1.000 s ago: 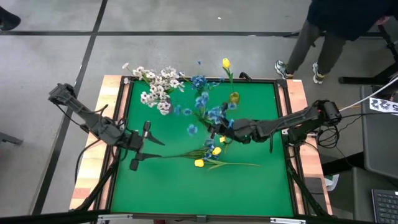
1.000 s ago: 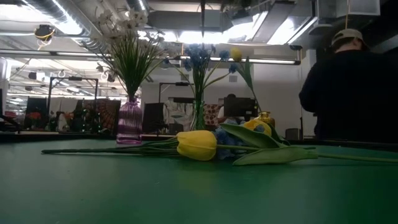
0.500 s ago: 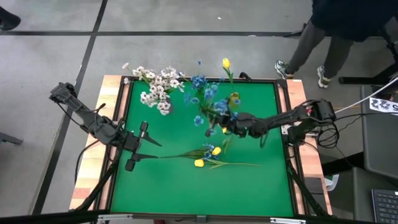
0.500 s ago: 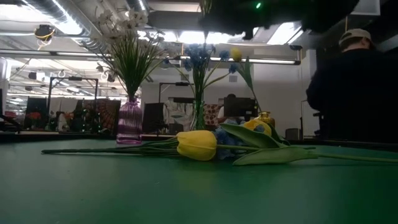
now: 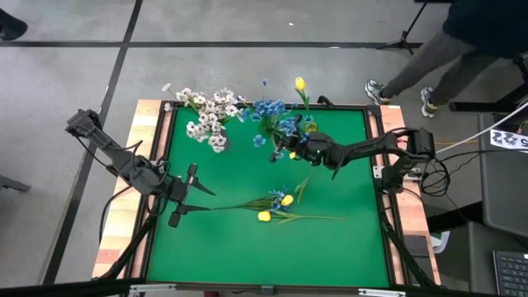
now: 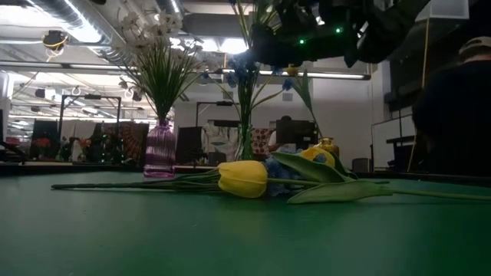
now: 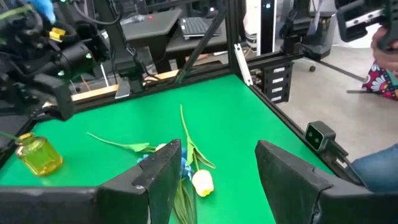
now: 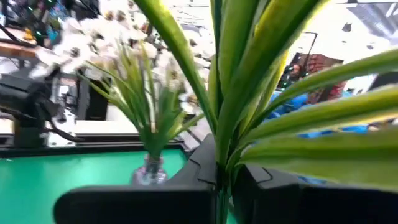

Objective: Sort flowers into vase by color
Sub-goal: Put the top blue flower into the green vase

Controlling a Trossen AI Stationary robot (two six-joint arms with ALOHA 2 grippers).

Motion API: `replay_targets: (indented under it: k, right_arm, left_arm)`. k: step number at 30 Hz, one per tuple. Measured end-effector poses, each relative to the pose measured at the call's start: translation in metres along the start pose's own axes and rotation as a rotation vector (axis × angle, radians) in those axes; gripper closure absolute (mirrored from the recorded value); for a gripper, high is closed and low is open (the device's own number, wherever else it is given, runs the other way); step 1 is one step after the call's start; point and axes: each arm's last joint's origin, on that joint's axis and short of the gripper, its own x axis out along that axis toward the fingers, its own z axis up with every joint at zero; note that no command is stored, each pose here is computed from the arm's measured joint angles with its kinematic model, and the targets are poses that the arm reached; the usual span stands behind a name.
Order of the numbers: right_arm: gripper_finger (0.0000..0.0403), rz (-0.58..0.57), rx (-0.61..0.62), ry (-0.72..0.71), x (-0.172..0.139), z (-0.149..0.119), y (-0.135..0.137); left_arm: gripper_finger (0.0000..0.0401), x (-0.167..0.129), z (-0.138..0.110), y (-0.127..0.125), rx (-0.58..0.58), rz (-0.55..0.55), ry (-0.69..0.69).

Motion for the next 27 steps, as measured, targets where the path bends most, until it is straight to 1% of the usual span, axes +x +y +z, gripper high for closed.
replay_targets:
  k: [3, 9, 12, 18, 21, 24, 27]
  right_arm:
    - [0.0388, -0.026, -0.033, -0.025, 0.003, 0.000, -0.010]
    - [0.0388, -0.038, -0.062, -0.034, 0.008, -0.002, -0.023]
    - [0.0388, -0.044, -0.091, -0.032, 0.009, -0.003, -0.025]
    - [0.0386, -0.054, -0.123, -0.073, 0.009, 0.001, -0.026]
    - [0.0382, -0.063, -0.123, -0.080, 0.009, 0.001, -0.028]
    - [0.0388, -0.066, -0.116, -0.090, 0.009, 0.003, -0.028]
    - [0.0388, -0.046, -0.110, -0.110, 0.007, 0.006, -0.024]
  left_arm:
    - [0.0197, 0.000, 0.000, 0.000, 0.000, 0.000, 0.001]
    - [0.0197, 0.000, -0.002, 0.000, -0.001, 0.000, 0.014]
    - [0.0197, 0.000, -0.002, 0.000, -0.004, 0.000, 0.022]
    - [0.0197, 0.000, -0.002, 0.000, -0.003, 0.009, 0.022]
    - [0.0197, 0.000, -0.003, 0.001, -0.002, 0.022, 0.024]
    - [0.0197, 0.000, -0.003, 0.001, -0.003, 0.026, 0.026]
    - [0.0197, 0.000, -0.004, 0.001, -0.001, 0.026, 0.039]
